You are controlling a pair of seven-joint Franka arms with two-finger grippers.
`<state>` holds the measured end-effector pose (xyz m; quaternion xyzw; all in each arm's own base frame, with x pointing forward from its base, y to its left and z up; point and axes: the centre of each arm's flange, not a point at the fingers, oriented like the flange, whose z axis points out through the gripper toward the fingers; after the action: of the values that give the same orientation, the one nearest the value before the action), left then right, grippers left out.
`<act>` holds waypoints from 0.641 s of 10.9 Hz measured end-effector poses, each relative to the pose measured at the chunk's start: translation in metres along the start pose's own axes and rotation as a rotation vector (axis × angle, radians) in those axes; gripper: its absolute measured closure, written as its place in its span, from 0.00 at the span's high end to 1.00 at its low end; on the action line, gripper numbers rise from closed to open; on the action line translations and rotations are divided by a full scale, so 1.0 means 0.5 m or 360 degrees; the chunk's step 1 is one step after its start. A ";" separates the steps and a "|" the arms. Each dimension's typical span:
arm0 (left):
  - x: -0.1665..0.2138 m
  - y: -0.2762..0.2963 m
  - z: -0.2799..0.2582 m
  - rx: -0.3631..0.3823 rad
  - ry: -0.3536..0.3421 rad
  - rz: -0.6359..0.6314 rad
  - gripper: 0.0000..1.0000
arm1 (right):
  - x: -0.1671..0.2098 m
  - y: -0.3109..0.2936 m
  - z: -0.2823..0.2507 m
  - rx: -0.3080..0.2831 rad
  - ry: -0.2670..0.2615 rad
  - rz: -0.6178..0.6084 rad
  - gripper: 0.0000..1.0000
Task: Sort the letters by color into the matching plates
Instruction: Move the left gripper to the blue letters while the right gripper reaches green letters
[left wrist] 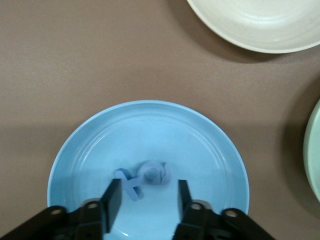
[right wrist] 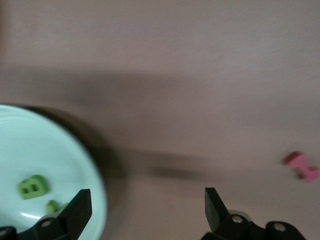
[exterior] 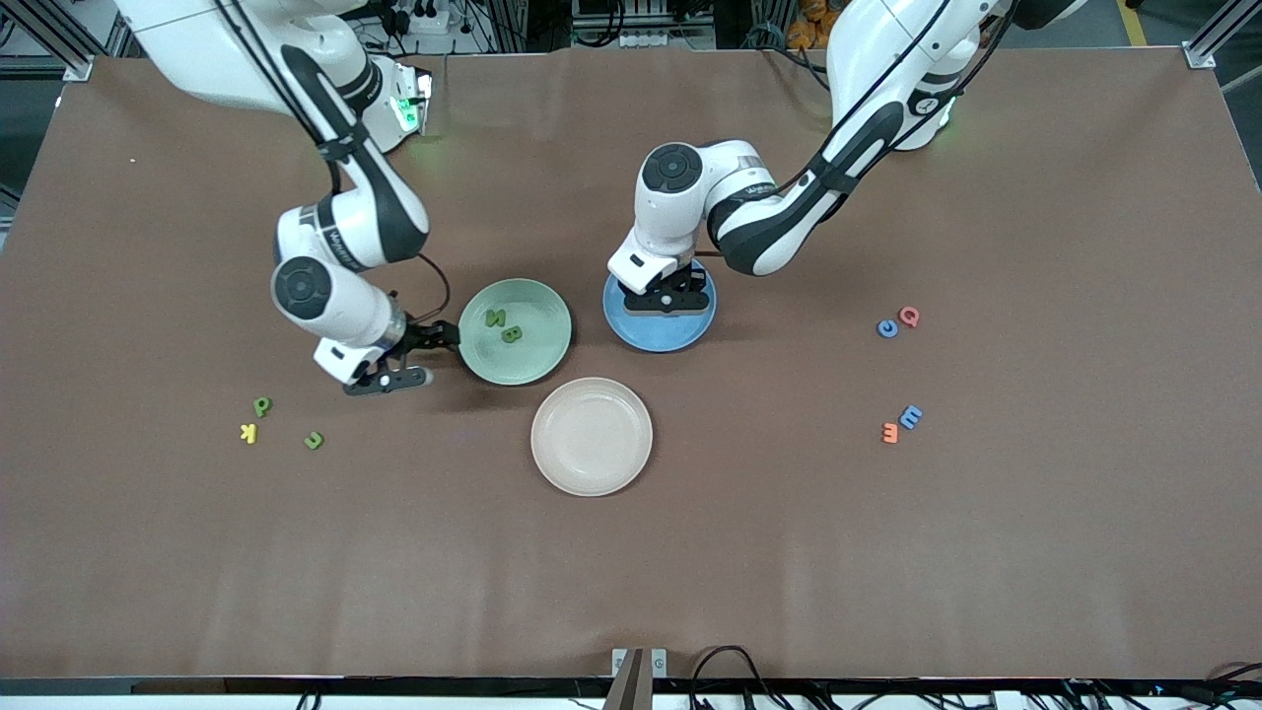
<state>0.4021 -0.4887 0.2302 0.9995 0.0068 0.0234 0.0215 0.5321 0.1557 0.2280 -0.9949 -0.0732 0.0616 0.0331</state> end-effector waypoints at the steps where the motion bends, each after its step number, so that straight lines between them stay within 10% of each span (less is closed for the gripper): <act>1: 0.001 0.000 -0.001 -0.0001 0.0001 -0.0001 0.64 | 0.007 0.042 -0.006 -0.0015 0.0010 -0.0054 1.00; 4: 0.021 -0.009 -0.008 0.0047 0.0003 -0.0026 1.00 | 0.013 0.142 -0.017 -0.0028 0.0020 -0.0250 1.00; 7: 0.106 -0.057 -0.076 0.0108 0.0067 0.0003 1.00 | 0.008 0.245 -0.023 -0.0082 0.0012 -0.0332 1.00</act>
<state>0.4527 -0.4577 0.2695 0.9989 0.0072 0.0441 -0.0126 0.5549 0.0349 0.2298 -0.9826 -0.1778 0.0524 0.0139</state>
